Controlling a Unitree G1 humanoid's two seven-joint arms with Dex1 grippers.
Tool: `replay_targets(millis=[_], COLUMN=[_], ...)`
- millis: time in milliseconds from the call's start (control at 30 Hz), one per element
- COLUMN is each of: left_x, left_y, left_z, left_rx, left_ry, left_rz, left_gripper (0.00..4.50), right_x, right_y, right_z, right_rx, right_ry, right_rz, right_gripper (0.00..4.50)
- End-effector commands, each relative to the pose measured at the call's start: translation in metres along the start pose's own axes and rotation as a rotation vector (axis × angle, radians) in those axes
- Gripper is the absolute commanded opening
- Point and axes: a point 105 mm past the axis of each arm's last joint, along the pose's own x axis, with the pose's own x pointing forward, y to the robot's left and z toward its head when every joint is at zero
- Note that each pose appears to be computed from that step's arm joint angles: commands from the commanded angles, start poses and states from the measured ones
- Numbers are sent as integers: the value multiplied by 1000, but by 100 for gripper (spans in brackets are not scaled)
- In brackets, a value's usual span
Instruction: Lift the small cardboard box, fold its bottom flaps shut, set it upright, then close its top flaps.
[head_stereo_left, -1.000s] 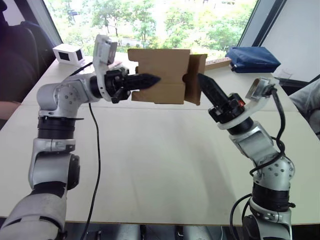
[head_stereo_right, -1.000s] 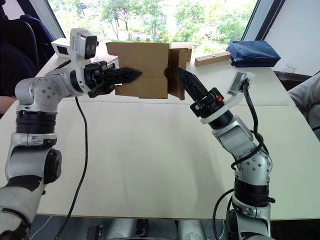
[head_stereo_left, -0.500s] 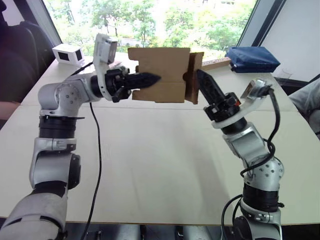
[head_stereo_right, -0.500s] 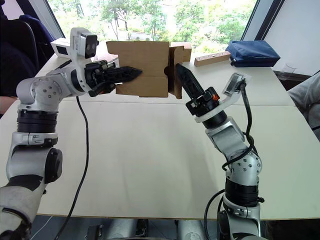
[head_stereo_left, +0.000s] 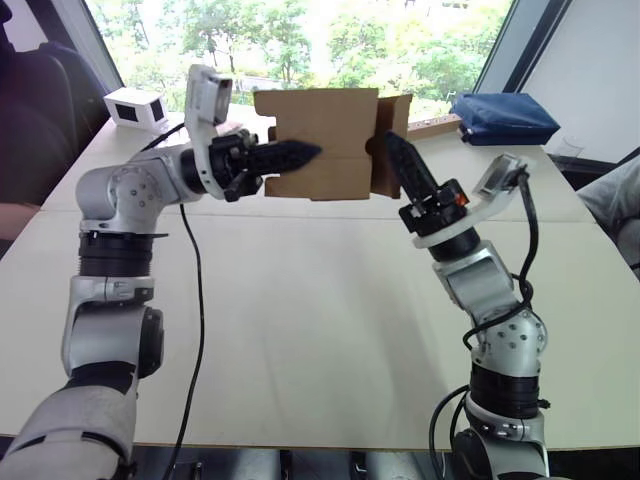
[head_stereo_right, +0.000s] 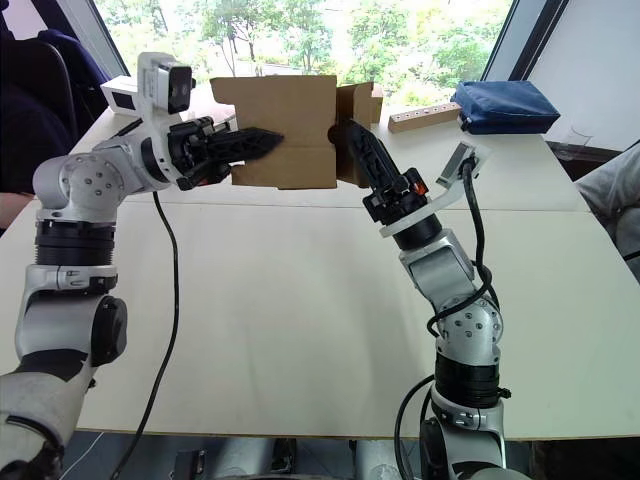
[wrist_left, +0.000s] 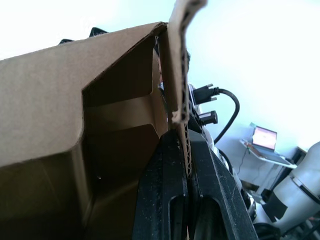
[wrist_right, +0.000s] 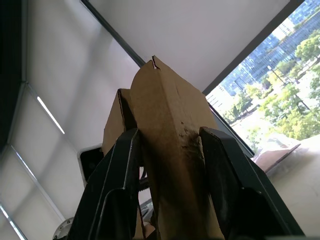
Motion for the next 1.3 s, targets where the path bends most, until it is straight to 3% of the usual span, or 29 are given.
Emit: replay_targets(millis=[33,333,567,800,1133,1233,1300], left_x=[4,5,5,5,5,5,5], left_y=[-9,-8,-7,-7,-7,-7,-7], left_z=[16,17,17,16,17,17,17], left_rx=[56,55,53,48,49,49,48], left_ry=[-30,-39,-42,-46,-46,-46,-46], left_rz=[-28,-25,-21,-20,-18,-18,-17], left_gripper=[0,0,0,0,0,0,0], right_x=[5,7,6,7,1,1,1], right_y=[23,12,11,24,21,21,21], right_z=[1,-12,-8,3,-2,-3,-4], right_rx=[17,-155,-164,28,72,71,71], right_ry=[-16,77,63,-51,-33,-26,-18], right_rz=[97,61,59,114,103,103,105], right_gripper=[189,189,189,189,189,122,51])
